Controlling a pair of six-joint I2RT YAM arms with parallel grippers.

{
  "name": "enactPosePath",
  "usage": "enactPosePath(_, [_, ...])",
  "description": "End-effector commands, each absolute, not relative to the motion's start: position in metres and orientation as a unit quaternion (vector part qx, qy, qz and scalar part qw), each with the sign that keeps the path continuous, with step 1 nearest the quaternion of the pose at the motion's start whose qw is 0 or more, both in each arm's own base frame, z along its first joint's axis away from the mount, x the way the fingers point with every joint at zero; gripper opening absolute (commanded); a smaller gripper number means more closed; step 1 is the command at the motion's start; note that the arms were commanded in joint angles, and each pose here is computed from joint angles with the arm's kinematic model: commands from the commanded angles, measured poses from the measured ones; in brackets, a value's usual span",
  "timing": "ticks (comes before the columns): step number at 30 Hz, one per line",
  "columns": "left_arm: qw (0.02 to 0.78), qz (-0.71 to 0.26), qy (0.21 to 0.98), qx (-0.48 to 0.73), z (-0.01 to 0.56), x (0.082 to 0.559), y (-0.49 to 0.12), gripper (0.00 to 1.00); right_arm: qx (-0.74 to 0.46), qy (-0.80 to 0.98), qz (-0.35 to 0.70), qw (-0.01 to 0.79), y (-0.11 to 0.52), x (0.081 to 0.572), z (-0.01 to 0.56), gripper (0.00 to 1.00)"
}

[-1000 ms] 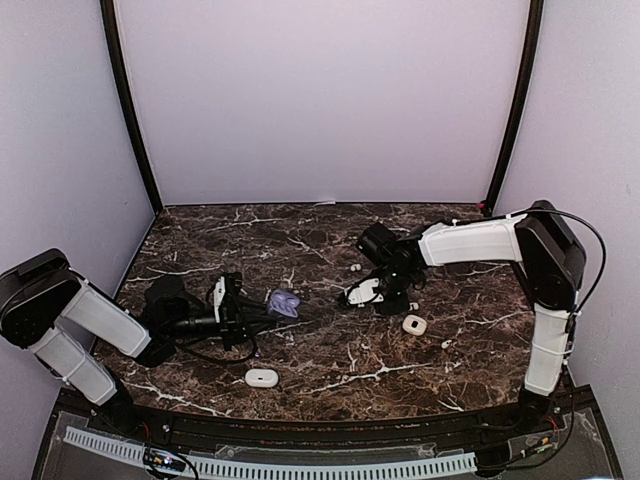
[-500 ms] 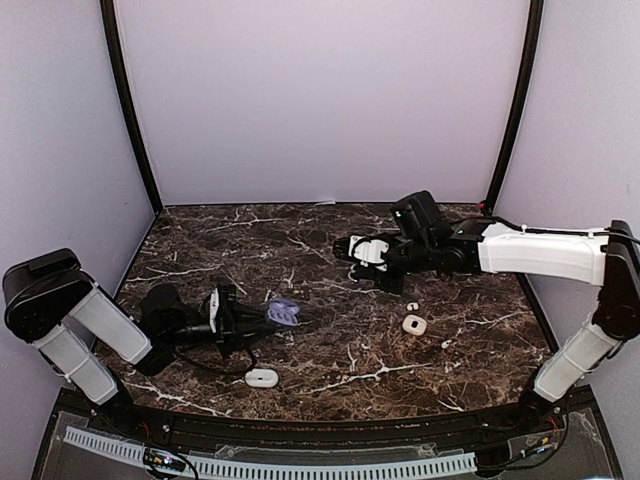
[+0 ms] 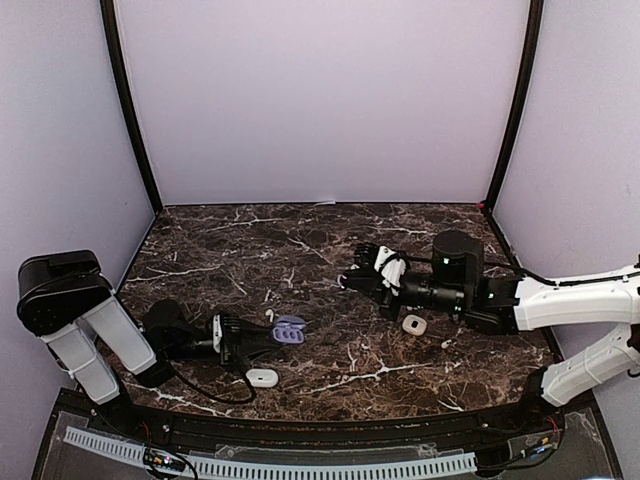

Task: Insert the wireless bluetooth earbuds into the charging case
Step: Insert the right earbud into the right side groove of the charging case.

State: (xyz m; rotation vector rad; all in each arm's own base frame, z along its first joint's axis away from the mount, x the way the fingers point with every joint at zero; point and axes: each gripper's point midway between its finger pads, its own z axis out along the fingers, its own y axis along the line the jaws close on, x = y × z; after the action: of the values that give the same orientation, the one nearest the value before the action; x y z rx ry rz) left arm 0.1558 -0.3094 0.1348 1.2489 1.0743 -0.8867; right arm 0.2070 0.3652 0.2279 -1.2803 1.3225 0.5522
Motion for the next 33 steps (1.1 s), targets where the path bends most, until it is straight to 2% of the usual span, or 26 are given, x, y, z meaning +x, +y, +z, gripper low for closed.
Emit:
enactPosePath(1, [0.665,-0.363,0.406,0.511,0.177,0.156,-0.303,0.2,-0.477,0.528,0.258,0.654,0.363,0.198,0.269,0.01])
enactPosePath(11, [0.686,-0.338,0.416,0.492,0.183,0.167,-0.309,0.2,-0.417,0.525,0.256,0.697,0.371,0.184,0.282,0.0])
enactPosePath(23, [0.705,-0.353,0.421,0.449,0.2,0.178,-0.314,0.19,-0.372,0.539,0.279,0.702,0.381,0.175,0.275,0.0])
enactPosePath(27, [0.711,-0.351,0.421,0.44,0.205,0.182,-0.316,0.19,-0.351,0.532,0.294,0.712,0.373,0.173,0.278,0.06])
enactPosePath(33, [0.71,-0.353,0.426,0.436,0.209,0.187,-0.321,0.19,-0.343,0.54,0.297,0.708,0.375,0.176,0.273,0.05])
